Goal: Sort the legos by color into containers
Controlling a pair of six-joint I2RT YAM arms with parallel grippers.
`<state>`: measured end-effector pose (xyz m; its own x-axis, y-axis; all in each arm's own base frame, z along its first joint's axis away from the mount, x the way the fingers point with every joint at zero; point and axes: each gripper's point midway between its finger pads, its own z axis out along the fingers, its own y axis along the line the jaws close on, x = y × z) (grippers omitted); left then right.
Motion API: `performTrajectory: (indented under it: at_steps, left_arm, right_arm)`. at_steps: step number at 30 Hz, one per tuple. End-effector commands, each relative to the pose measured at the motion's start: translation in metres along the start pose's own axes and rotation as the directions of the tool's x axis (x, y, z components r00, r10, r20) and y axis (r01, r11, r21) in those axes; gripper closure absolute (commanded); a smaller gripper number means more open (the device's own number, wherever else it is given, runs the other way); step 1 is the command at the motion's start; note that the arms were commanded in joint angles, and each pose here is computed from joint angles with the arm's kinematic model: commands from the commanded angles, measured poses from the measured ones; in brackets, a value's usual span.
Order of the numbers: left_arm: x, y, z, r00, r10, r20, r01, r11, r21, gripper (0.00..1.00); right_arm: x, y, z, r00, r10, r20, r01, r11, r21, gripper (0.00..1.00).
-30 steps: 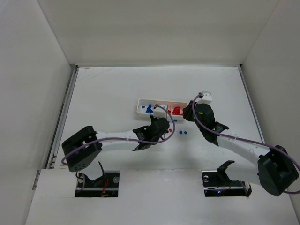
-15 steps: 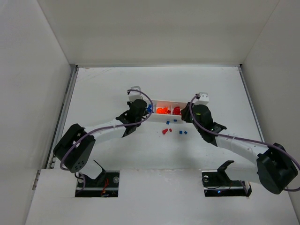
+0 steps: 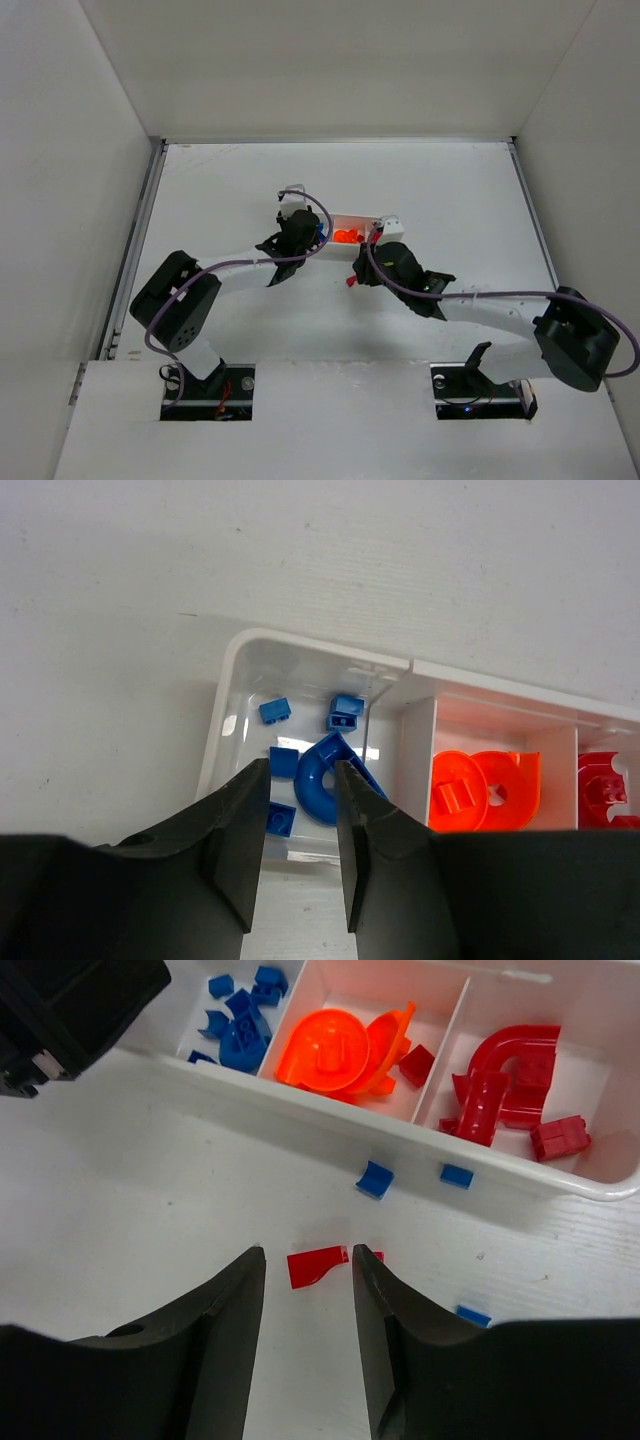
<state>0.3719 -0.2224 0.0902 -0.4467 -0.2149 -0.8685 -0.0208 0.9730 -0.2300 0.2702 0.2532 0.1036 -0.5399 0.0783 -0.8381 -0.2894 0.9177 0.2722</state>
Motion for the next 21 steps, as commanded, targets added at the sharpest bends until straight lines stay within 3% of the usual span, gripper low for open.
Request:
performTrajectory:
  at_steps: [1, 14, 21]
  left_arm:
    - [-0.033, -0.007, -0.011, 0.994, -0.066, 0.083, 0.065, 0.998, 0.025, 0.70]
    - [-0.008, 0.005, -0.068, 0.994, -0.088, 0.063, 0.080, 0.990, 0.116, 0.70]
    - [-0.001, 0.011, -0.078, 0.993, -0.102, 0.055, 0.094, 0.987, 0.133, 0.70]
  right_arm:
    - [0.001, 0.014, 0.006, 0.999, -0.023, -0.023, 0.023, 1.000, -0.013, 0.53]
    - [0.042, 0.026, 0.025, 0.981, -0.106, -0.161, 0.100, 0.994, -0.045, 0.35]
    - [0.046, 0.023, 0.037, 0.975, -0.134, -0.178, 0.131, 0.991, -0.025, 0.35]
